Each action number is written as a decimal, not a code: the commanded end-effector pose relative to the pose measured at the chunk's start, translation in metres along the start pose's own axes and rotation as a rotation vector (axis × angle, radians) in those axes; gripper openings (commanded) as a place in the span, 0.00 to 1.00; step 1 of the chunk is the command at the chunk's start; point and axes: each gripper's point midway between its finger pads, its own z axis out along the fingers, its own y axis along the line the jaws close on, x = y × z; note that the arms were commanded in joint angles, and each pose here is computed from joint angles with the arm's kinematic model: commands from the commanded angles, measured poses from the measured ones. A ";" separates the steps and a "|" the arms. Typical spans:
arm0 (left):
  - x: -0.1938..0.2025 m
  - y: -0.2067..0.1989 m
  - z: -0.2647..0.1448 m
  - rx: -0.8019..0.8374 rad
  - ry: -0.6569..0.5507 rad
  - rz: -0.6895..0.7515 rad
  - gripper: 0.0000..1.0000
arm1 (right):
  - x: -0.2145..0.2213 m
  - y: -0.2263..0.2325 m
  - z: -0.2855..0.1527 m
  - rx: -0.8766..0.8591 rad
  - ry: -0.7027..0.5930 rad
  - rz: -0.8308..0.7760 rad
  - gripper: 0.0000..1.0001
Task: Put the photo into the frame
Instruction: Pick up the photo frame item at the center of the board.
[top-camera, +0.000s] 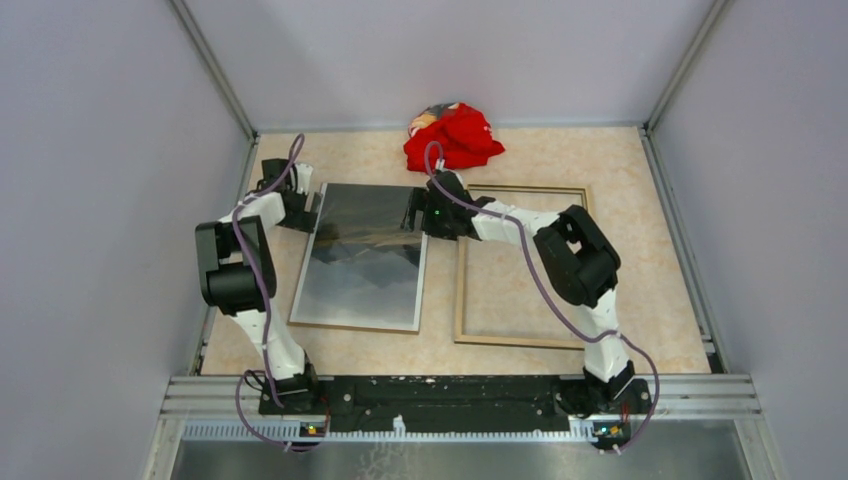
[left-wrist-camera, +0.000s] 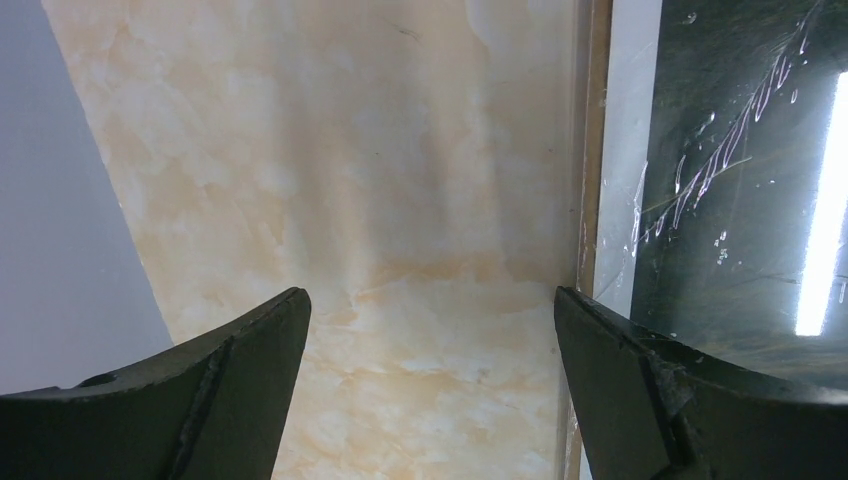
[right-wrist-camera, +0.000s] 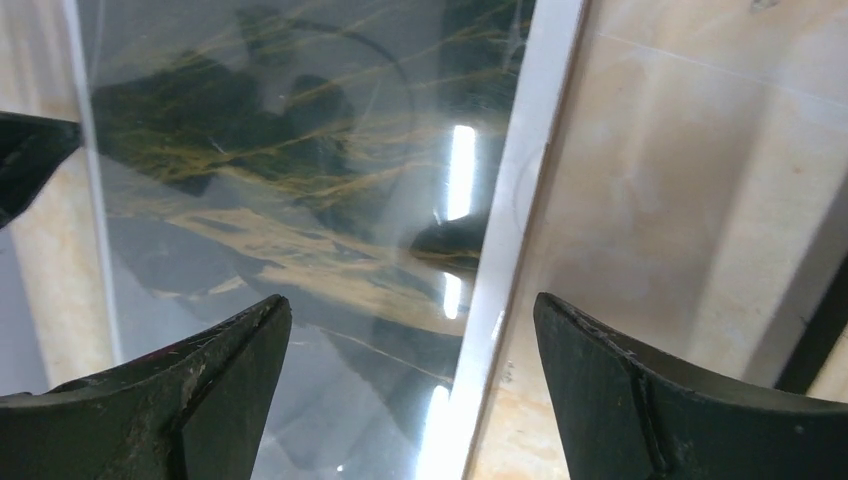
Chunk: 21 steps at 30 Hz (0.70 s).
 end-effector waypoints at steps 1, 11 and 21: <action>0.016 -0.015 0.001 0.035 0.046 -0.001 0.99 | 0.022 0.003 0.010 -0.058 0.084 0.070 0.90; 0.013 -0.023 0.000 0.043 0.040 -0.005 0.95 | -0.002 0.032 -0.014 -0.154 0.038 0.076 0.87; 0.018 -0.032 0.006 0.016 0.064 0.021 0.96 | -0.012 0.049 -0.024 -0.199 0.037 0.036 0.81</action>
